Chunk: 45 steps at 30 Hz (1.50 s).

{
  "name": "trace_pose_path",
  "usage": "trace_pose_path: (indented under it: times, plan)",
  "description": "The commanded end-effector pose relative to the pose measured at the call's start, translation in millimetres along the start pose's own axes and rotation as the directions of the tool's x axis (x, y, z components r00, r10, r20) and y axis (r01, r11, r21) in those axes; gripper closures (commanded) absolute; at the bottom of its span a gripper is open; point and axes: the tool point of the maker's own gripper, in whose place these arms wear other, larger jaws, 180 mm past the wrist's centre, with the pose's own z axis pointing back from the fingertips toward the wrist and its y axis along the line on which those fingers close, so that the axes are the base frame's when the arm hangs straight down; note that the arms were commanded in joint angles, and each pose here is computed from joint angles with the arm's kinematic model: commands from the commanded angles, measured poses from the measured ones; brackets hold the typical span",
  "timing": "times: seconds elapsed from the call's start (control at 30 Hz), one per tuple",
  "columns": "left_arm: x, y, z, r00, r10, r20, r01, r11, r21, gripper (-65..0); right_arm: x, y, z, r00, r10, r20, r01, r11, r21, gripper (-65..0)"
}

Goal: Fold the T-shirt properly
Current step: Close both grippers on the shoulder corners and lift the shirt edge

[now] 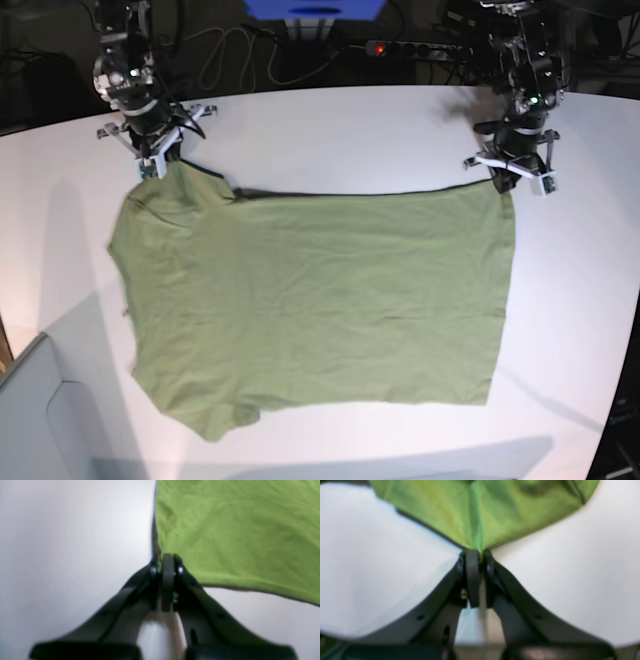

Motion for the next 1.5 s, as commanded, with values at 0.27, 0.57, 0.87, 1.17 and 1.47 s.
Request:
trace_pose_path:
  times: [0.27, 0.57, 0.87, 1.17, 1.47]
  plan:
    - [-9, 15, 16, 1.000, -0.010, -0.027, 0.010, 0.999, 0.035, 0.0, 17, 0, 44, 0.991, 0.119, 0.058, -0.117, 0.992, -0.040, -0.1]
    - [5, 15, 50, 0.998, -0.067, 0.017, 0.067, 0.997, 0.039, 0.0, 17, -8, 52, 0.980, 0.194, 0.048, -0.188, 0.977, -0.102, -0.1]
    - [6, 6, 78, 0.994, -0.106, 0.031, 0.105, 0.994, 0.025, 0.0, 28, -1, 67, 0.969, 0.208, 0.129, -0.197, 0.976, -0.094, -0.1]
    - [25, 16, 74, 0.992, -0.098, 0.077, 0.094, 0.994, 0.056, 0.0, 62, 0, 62, 0.953, 0.205, 0.224, -0.185, 0.977, -0.107, -0.1]
    - [61, 3, 57, 0.983, -0.075, 0.170, 0.070, 0.997, 0.038, 0.0, 103, -9, 50, 0.928, 0.211, 0.308, -0.175, 0.974, -0.141, -0.1]
